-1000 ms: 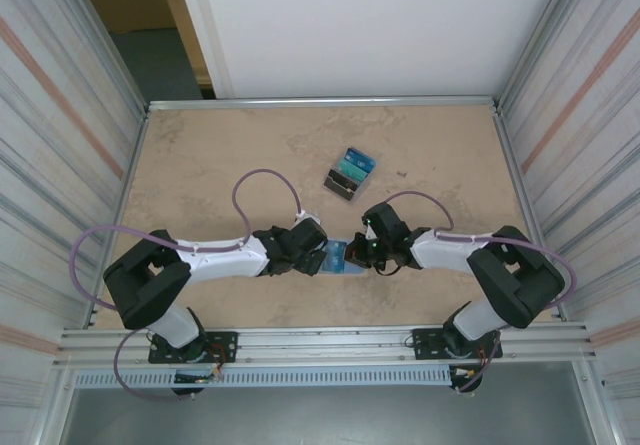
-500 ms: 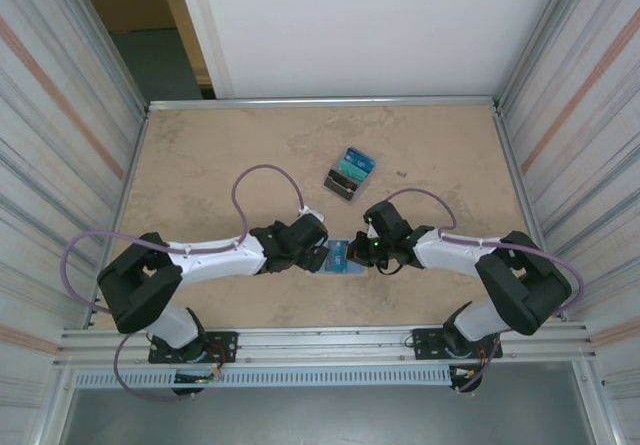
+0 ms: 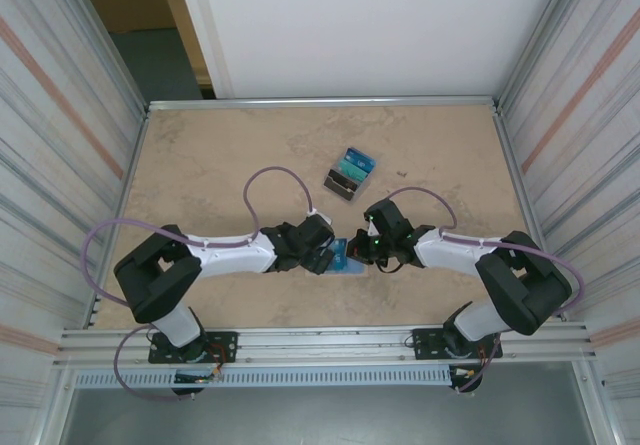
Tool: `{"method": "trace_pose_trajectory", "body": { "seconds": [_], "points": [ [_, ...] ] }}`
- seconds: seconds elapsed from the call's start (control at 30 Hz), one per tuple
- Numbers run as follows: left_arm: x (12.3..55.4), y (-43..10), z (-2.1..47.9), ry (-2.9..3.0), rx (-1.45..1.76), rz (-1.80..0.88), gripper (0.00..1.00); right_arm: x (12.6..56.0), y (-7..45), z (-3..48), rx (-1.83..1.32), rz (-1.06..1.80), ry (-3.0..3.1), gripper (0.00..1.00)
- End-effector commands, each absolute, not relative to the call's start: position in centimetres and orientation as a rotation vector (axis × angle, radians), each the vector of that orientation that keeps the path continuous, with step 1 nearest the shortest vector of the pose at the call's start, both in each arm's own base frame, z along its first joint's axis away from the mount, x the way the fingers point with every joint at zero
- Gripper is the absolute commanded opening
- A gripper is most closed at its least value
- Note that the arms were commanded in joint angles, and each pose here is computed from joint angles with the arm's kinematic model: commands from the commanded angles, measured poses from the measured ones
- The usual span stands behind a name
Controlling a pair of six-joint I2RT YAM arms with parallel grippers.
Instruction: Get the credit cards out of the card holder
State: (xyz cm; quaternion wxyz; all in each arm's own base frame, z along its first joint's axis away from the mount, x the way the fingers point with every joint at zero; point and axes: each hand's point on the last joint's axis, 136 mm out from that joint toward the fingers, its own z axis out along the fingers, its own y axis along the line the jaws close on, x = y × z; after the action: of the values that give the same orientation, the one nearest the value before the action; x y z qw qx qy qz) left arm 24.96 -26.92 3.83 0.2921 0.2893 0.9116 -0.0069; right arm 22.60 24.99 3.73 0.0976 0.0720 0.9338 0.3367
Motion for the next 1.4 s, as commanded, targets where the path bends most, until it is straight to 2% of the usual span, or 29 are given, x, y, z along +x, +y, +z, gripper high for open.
{"method": "trace_pose_trajectory", "body": {
  "seconds": [0.0, 0.17, 0.33, 0.57, 0.67, 0.8, 0.97, 1.37],
  "points": [
    [24.8, -27.5, 3.7, 2.428, 0.799, -0.021, 0.99, 22.9, 25.7, 5.2, 0.142, 1.095, 2.692, 0.07],
    [24.6, -27.2, 3.1, 2.448, 0.797, -0.009, 0.99, 23.0, 26.5, 5.8, 0.13, 1.213, 2.637, 0.14],
    [24.4, -27.0, 2.9, 2.458, 0.789, -0.011, 0.99, 23.0, 27.0, 5.6, 0.135, 1.276, 2.626, 0.17],
    [24.4, -27.0, 2.9, 2.46, 0.782, -0.016, 0.99, 23.1, 27.8, 4.8, 0.141, 1.329, 2.629, 0.16],
    [24.4, -27.0, 3.2, 2.456, 0.778, -0.019, 0.99, 23.3, 27.8, 4.4, 0.156, 1.32, 2.641, 0.12],
    [24.5, -26.8, 3.6, 2.45, 0.765, -0.016, 0.99, 23.3, 27.0, 3.7, 0.193, 1.241, 2.68, 0.08],
    [24.6, -26.4, 4.0, 2.442, 0.755, 0.006, 0.99, 23.0, 24.9, 2.5, 0.226, 1.005, 2.771, 0.05],
    [24.9, -26.2, 5.1, 2.415, 0.742, 0.018, 0.99, 22.9, 22.6, 5.5, 0.192, 0.849, 2.729, 0.04]
  ]
}}
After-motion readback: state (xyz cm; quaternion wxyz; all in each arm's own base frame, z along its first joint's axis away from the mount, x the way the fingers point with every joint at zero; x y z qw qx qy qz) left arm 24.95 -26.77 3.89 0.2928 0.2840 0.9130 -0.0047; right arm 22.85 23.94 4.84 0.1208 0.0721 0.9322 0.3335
